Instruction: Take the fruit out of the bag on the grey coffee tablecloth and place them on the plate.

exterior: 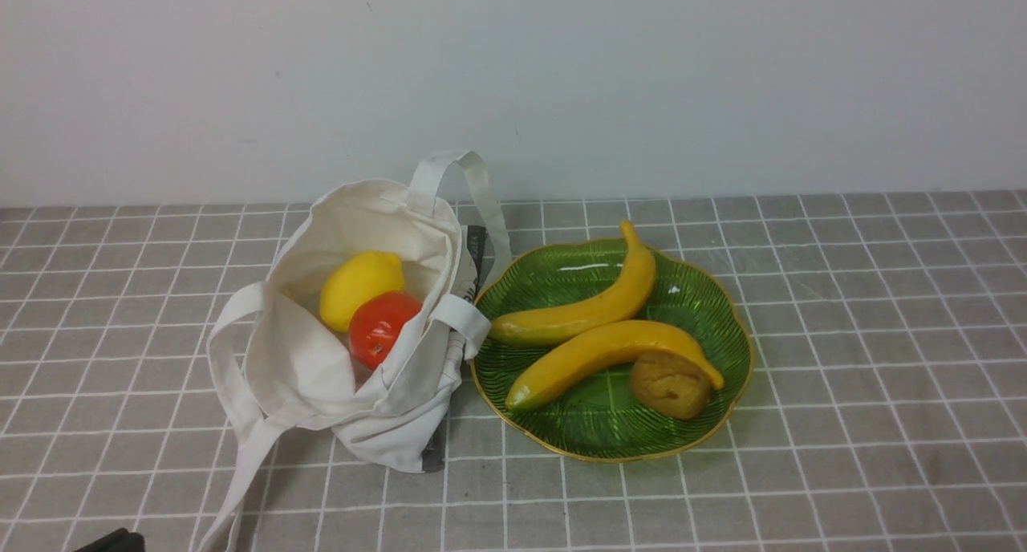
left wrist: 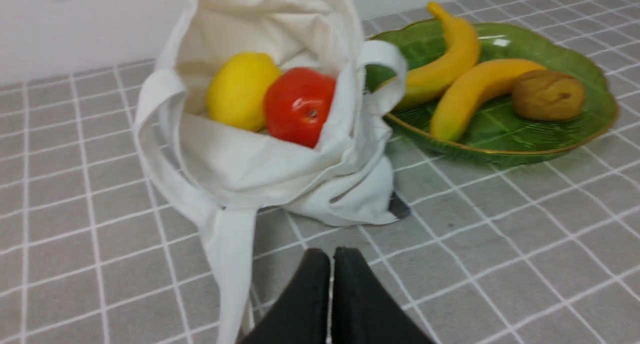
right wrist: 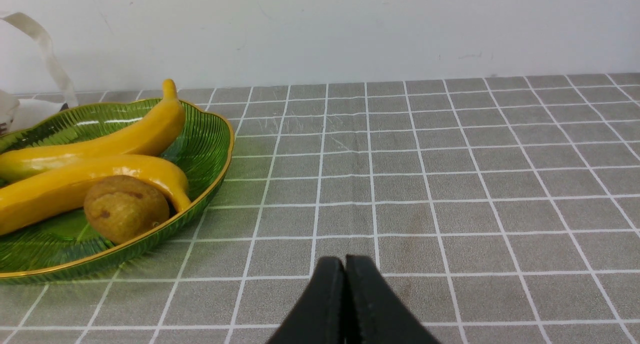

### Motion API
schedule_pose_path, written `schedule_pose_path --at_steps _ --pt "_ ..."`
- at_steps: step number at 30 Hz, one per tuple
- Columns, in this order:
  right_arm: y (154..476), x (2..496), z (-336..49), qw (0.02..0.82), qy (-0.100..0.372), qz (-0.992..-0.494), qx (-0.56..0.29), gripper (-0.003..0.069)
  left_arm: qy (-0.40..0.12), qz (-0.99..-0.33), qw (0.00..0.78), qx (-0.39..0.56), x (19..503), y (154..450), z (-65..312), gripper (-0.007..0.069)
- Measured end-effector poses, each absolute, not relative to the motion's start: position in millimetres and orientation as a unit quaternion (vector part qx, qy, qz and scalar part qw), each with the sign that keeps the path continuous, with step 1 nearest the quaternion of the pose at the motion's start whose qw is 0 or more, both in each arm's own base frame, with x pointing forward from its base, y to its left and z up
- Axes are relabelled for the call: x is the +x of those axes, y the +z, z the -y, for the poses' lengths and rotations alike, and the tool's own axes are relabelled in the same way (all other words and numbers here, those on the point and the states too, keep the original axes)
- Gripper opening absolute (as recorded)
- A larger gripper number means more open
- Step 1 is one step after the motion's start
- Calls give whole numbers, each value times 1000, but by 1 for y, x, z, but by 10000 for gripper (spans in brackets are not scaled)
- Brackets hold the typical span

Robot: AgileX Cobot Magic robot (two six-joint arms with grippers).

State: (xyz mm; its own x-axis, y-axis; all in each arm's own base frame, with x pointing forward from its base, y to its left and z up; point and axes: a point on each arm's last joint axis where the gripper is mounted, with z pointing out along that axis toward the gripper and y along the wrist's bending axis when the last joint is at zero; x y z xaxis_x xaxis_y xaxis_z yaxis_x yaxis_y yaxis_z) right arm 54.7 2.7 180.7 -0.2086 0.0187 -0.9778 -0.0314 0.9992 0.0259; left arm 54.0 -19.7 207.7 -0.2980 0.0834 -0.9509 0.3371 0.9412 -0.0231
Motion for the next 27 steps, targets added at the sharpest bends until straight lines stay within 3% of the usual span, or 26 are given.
schedule_pose_path --at_steps 7,27 --pt "181 55 -3 629 20 -777 -4 -14 -53 -793 607 18 57 179 7 -8" --pt "181 55 -3 629 20 -777 -4 -14 -34 -806 591 13 53 171 4 -8"
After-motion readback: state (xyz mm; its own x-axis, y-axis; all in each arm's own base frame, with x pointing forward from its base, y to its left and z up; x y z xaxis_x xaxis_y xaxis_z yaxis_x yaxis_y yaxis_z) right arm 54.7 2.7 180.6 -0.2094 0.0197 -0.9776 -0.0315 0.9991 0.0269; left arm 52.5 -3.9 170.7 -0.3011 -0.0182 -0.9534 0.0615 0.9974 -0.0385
